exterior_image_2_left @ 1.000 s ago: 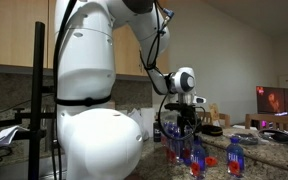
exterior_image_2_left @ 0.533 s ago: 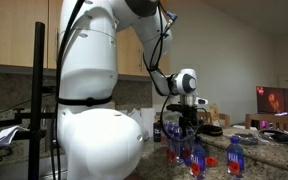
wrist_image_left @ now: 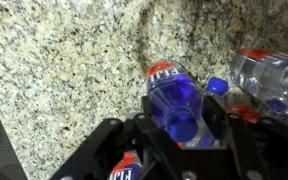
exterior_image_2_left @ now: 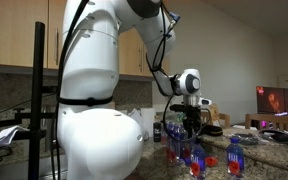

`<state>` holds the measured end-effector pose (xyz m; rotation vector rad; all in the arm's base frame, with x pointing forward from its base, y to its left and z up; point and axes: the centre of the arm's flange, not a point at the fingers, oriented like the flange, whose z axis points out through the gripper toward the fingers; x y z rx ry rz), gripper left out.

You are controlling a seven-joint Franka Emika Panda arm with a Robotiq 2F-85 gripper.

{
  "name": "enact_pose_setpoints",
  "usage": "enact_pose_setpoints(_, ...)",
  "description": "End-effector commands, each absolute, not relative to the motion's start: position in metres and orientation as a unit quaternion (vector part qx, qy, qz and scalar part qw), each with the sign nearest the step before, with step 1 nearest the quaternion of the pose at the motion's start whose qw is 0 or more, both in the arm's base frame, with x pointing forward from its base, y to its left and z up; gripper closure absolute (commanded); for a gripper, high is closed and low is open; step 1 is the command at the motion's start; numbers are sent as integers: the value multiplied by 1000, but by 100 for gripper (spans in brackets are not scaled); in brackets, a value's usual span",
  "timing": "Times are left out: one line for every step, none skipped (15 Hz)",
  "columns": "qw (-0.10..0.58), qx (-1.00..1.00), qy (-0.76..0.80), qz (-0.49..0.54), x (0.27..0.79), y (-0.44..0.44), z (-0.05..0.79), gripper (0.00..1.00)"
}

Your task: Move the water bottles to the right

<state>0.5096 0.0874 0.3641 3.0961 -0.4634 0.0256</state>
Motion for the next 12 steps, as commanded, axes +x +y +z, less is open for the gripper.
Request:
enact_pose_setpoints(6, 991, -137, 11, 517, 86, 365, 73)
enact_pose_setpoints(5, 991, -137, 10, 518, 86, 365, 80)
enact_pose_setpoints(6, 991, -137, 10, 518, 86, 364, 85)
enact_pose_setpoints(6, 991, -137, 9, 519, 86, 364, 93)
enact_pose_setpoints(5, 991, -136, 8, 519, 86, 364, 95)
enact_pose_setpoints(6, 991, -137, 8, 519, 86, 363, 98)
enact_pose_setpoints(6, 991, -137, 7, 518, 86, 363, 98)
enact_pose_setpoints(6, 990, -137, 7, 518, 86, 363, 99)
enact_pose_setpoints(6, 990, -137, 7, 518, 86, 362, 100)
enact_pose_setpoints(5, 990, -138, 7, 517, 86, 363, 97)
enact_pose_setpoints(5, 990, -139, 9, 515, 86, 364, 72)
enact_pose_setpoints(4, 990, -140, 11, 512, 85, 366, 72)
